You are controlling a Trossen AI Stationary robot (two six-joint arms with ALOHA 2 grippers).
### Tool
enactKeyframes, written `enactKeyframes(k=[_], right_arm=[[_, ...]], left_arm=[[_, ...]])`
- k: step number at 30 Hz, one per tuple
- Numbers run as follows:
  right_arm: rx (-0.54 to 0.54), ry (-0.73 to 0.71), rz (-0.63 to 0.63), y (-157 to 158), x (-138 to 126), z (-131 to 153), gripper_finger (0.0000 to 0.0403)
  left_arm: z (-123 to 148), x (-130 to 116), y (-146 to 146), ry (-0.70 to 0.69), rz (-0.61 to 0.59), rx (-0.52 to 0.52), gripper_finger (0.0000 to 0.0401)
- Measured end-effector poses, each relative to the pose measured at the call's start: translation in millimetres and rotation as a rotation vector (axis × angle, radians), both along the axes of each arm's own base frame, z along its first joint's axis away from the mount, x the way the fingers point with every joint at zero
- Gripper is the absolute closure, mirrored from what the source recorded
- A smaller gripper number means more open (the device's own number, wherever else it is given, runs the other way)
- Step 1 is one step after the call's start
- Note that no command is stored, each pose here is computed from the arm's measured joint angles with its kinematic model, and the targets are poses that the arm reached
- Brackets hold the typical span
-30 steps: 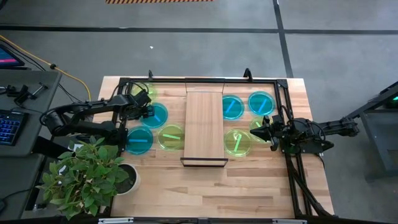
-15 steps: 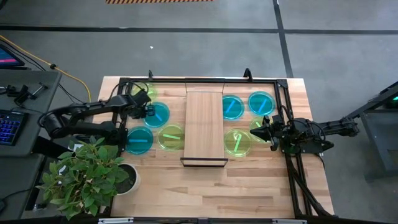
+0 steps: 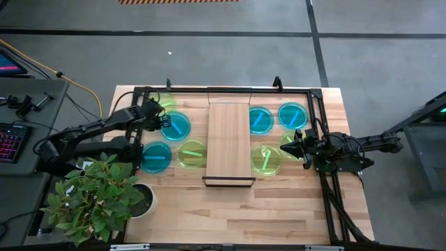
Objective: Place and stack plates onto a shelf
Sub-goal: Put the blue plate on the shelf
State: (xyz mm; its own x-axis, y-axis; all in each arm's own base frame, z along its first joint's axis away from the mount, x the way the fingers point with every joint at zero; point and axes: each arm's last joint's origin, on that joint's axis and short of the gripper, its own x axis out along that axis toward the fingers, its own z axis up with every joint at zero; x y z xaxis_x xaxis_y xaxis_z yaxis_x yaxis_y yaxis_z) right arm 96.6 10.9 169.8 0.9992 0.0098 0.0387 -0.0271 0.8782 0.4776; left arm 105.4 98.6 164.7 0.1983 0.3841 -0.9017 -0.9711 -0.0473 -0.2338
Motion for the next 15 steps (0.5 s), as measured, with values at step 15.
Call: enactKeyframes(k=[15], right_arm=[[-0.001,0.0,0.0,0,0,0,0.0402]], left_arm=[[12,-5,-5,-0.078,0.003,0.066,0.0401]])
